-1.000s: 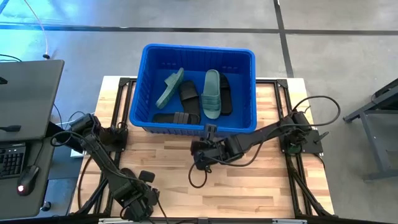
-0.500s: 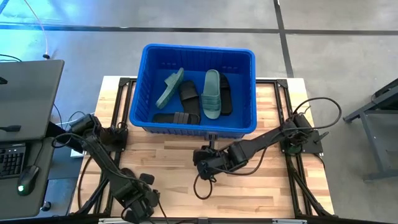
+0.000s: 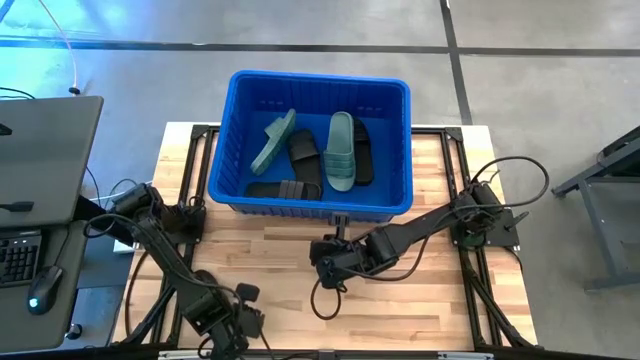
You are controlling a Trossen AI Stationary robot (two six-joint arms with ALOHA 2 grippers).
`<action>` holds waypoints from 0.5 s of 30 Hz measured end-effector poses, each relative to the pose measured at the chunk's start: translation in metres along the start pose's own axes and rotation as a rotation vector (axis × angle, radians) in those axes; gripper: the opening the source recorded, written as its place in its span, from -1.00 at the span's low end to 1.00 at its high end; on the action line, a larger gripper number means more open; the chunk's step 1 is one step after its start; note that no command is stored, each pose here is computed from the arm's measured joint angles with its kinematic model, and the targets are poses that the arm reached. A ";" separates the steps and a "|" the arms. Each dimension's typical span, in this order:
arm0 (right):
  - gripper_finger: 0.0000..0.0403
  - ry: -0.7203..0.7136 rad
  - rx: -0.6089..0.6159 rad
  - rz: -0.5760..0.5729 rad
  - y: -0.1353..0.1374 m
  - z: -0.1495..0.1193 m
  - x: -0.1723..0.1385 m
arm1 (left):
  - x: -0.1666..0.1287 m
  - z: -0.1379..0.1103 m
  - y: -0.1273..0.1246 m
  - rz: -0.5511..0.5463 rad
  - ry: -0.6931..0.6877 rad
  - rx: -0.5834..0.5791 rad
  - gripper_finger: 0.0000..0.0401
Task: Pick and place slides into bin
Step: Put the black slide into the blue container
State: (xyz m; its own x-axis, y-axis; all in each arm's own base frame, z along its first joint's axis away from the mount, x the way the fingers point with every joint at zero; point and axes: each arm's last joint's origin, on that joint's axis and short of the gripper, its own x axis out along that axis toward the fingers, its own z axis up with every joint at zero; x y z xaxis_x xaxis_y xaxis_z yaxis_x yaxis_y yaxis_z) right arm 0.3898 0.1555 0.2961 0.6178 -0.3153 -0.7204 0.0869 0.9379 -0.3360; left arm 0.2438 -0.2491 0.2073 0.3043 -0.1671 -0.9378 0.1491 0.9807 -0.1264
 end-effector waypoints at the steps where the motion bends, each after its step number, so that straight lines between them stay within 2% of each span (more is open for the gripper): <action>1: -1.00 0.001 0.000 0.005 0.000 0.000 0.000 | 0.000 0.000 -0.001 -0.005 -0.006 0.000 -0.57; 10: -1.00 0.006 0.000 0.027 0.001 0.000 0.000 | 0.000 0.002 -0.001 -0.005 -0.030 0.038 -0.57; 15: -1.00 0.006 0.000 0.027 0.001 0.000 0.000 | 0.000 0.000 0.002 0.061 -0.022 0.054 -0.57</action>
State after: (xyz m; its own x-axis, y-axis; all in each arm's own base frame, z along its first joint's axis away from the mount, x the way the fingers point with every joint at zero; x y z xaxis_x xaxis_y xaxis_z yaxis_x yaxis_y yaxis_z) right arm 0.3897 0.1562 0.2956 0.6150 -0.2911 -0.7329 0.0703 0.9459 -0.3167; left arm 0.2438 -0.2469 0.2070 0.3345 -0.1097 -0.9360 0.1798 0.9824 -0.0509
